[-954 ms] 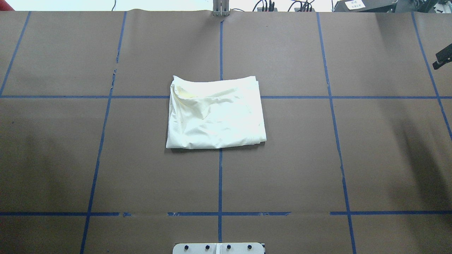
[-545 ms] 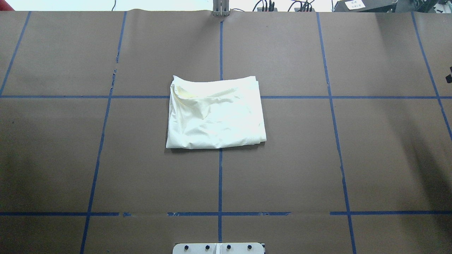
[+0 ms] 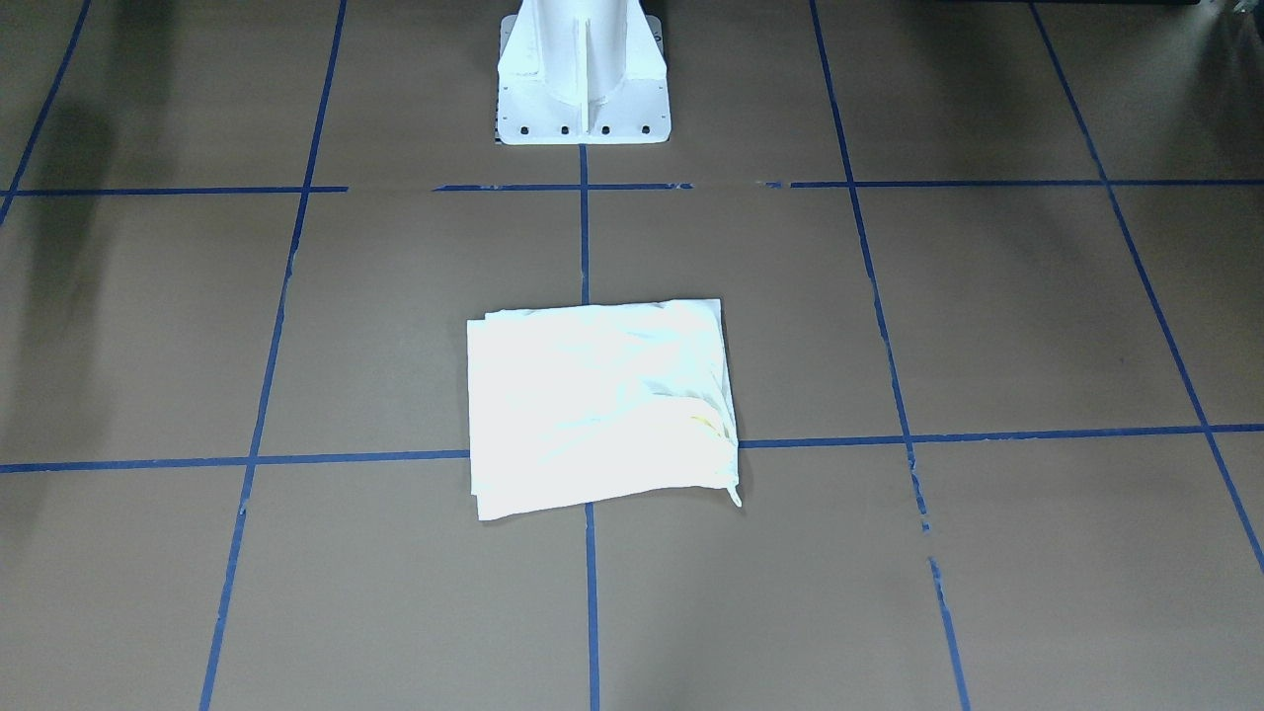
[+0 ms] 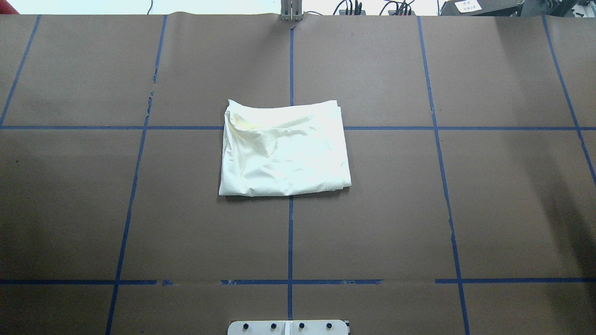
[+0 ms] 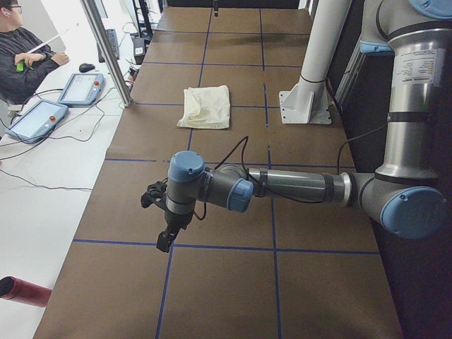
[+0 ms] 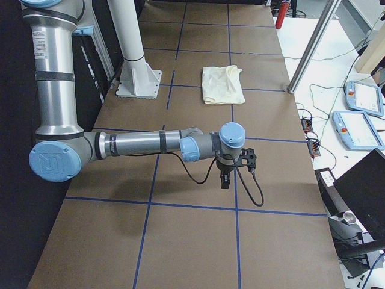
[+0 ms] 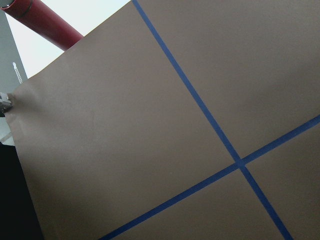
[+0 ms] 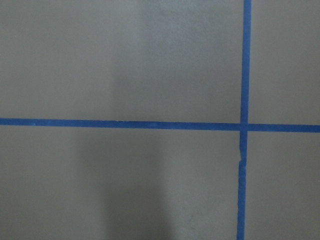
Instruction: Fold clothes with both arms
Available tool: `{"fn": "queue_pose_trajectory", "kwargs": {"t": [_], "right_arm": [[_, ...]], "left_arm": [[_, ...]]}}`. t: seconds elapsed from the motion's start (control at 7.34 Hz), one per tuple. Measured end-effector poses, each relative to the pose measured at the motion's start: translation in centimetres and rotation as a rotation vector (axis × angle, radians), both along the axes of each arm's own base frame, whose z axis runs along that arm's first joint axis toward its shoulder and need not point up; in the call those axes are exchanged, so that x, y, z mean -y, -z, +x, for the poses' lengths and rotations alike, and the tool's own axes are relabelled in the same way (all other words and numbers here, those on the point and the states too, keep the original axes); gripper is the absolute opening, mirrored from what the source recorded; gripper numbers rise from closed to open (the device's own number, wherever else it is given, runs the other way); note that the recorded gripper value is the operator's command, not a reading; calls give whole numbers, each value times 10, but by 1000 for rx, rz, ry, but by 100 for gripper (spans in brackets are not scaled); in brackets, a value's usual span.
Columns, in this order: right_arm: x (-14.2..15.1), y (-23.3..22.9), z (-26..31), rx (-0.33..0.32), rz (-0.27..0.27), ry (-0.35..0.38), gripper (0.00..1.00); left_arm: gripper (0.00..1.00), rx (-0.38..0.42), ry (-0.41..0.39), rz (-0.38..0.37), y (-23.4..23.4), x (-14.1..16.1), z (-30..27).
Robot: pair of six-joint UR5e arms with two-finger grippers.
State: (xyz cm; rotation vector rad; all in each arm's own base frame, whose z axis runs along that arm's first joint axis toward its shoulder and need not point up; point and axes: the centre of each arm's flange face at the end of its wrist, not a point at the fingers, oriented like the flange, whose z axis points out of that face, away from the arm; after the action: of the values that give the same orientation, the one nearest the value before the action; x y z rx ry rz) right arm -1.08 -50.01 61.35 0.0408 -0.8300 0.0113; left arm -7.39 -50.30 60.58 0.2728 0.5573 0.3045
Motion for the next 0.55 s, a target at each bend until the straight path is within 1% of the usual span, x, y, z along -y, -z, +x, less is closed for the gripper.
{"fn": "queue_pose_trajectory", "kwargs": {"t": [0.14, 0.27, 0.41, 0.55], "right_arm": [[-18, -17, 15, 14, -11, -25, 100], [-33, -29, 35, 30, -29, -60, 100], [-46, -42, 52, 39, -41, -85, 100], [-55, -52, 66, 39, -38, -95, 100]], "left_arm": [[100, -34, -9, -80, 3, -8, 3], [100, -64, -14, -142, -9, -14, 5], [100, -85, -16, -183, -26, -18, 6], [100, -95, -17, -199, -38, -20, 7]]}}
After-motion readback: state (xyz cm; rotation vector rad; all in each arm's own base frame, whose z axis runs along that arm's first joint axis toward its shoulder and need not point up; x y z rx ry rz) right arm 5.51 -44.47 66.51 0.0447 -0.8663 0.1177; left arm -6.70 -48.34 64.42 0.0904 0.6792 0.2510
